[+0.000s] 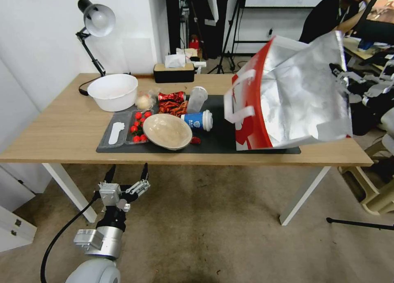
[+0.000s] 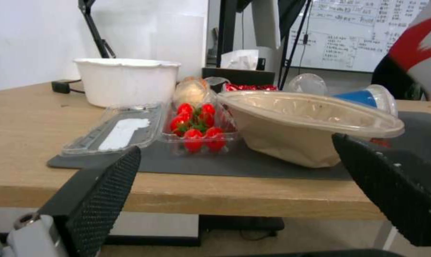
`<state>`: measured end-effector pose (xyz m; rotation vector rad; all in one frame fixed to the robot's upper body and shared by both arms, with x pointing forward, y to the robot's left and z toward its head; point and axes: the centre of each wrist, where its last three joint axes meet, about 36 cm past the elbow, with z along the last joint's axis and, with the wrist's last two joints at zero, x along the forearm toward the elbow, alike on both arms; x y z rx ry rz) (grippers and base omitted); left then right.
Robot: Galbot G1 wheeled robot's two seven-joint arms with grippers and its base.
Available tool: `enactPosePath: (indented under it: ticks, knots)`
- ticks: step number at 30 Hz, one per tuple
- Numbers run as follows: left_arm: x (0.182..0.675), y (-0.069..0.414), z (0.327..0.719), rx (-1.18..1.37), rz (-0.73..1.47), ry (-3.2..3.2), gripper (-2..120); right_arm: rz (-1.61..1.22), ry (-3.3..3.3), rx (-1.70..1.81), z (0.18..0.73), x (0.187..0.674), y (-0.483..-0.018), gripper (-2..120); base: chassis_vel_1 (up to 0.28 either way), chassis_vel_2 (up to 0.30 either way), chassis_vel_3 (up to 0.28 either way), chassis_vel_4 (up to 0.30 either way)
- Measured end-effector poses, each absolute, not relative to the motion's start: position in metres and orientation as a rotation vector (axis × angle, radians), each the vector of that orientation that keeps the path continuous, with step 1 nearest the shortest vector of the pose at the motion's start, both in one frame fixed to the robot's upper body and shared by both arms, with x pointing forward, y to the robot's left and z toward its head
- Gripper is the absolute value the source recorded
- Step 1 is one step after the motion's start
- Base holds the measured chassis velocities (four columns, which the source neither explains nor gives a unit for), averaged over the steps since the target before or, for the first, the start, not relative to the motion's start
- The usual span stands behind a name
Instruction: Pick up the food delivery bag from the floor and place it on the table.
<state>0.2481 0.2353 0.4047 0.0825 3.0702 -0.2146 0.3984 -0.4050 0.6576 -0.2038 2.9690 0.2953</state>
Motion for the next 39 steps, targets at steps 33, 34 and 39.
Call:
enactPosePath:
  ticks: [33, 34, 39]
  knots:
    - [0.244, 0.238, 0.407, 0.063, -0.212, 3.059, 100, -0.132, 2.876, -0.842, 0.532, 0.304, -0.334, 100, 0.000, 0.000, 0.000, 0.000]
    - [0.244, 0.238, 0.407, 0.064, -0.212, 3.058, 100, -0.137, 2.902, -0.780, 0.525, 0.297, -0.331, 100, 0.000, 0.000, 0.000, 0.000]
    - [0.244, 0.238, 0.405, 0.065, -0.215, 3.057, 100, -0.127, 2.985, -0.517, 0.491, 0.272, -0.313, 100, 0.000, 0.000, 0.000, 0.000]
